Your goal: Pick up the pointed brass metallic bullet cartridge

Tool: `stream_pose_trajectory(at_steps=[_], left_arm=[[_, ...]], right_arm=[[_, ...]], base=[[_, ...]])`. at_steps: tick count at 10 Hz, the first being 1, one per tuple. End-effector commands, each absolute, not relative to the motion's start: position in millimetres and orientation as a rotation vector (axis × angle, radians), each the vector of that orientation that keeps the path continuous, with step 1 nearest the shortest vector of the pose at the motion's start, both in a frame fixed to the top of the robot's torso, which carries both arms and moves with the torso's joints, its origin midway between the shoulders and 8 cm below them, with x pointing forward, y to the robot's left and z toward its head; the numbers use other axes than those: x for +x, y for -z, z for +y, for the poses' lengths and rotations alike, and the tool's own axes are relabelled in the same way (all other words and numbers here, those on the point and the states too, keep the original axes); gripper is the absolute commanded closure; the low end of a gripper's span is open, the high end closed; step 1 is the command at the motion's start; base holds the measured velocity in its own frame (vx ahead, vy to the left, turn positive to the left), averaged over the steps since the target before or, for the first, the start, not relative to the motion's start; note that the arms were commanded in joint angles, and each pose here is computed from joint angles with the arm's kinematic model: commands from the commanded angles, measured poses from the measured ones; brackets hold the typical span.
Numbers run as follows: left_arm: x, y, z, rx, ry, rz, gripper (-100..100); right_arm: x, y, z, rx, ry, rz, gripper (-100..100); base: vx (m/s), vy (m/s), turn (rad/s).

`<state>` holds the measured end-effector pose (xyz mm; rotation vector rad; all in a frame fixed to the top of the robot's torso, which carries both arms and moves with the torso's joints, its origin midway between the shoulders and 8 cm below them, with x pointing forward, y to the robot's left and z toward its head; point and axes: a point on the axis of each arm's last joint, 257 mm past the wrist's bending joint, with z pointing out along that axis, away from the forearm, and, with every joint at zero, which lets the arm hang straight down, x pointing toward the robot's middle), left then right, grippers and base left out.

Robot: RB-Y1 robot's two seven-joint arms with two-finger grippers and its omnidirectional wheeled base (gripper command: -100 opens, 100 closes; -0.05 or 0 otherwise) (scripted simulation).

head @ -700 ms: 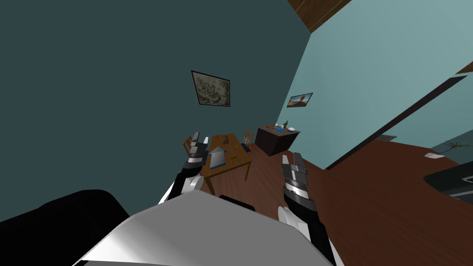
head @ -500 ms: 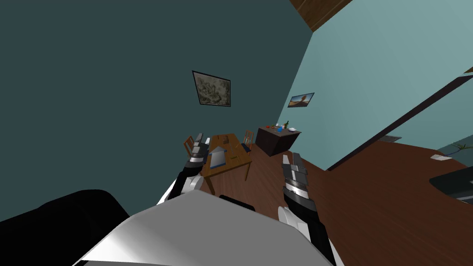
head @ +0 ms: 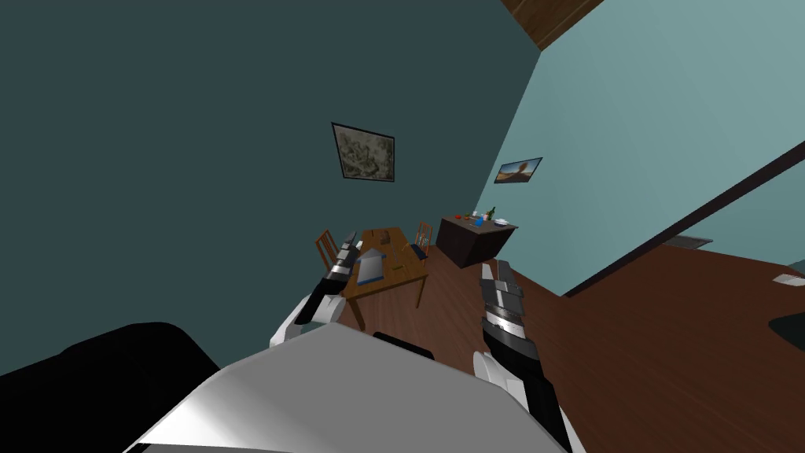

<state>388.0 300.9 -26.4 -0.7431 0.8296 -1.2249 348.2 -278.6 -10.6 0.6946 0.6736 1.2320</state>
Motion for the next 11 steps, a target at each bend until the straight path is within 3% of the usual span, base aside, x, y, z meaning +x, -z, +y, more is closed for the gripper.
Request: stream_pose_trajectory(at_steps=[1,11], left_arm=[[395,44,303,-0.772,1.216,0.860,-100],[443,146,336,-1.022,1.114,1.057,-100]], right_arm=[[348,11,-279,0.695,-1.232,0.674,0],[348,11,-279,0.695,-1.232,0.674,0]], base=[[0.006,-0.054,0.025],[0.010,-0.044,0.040]])
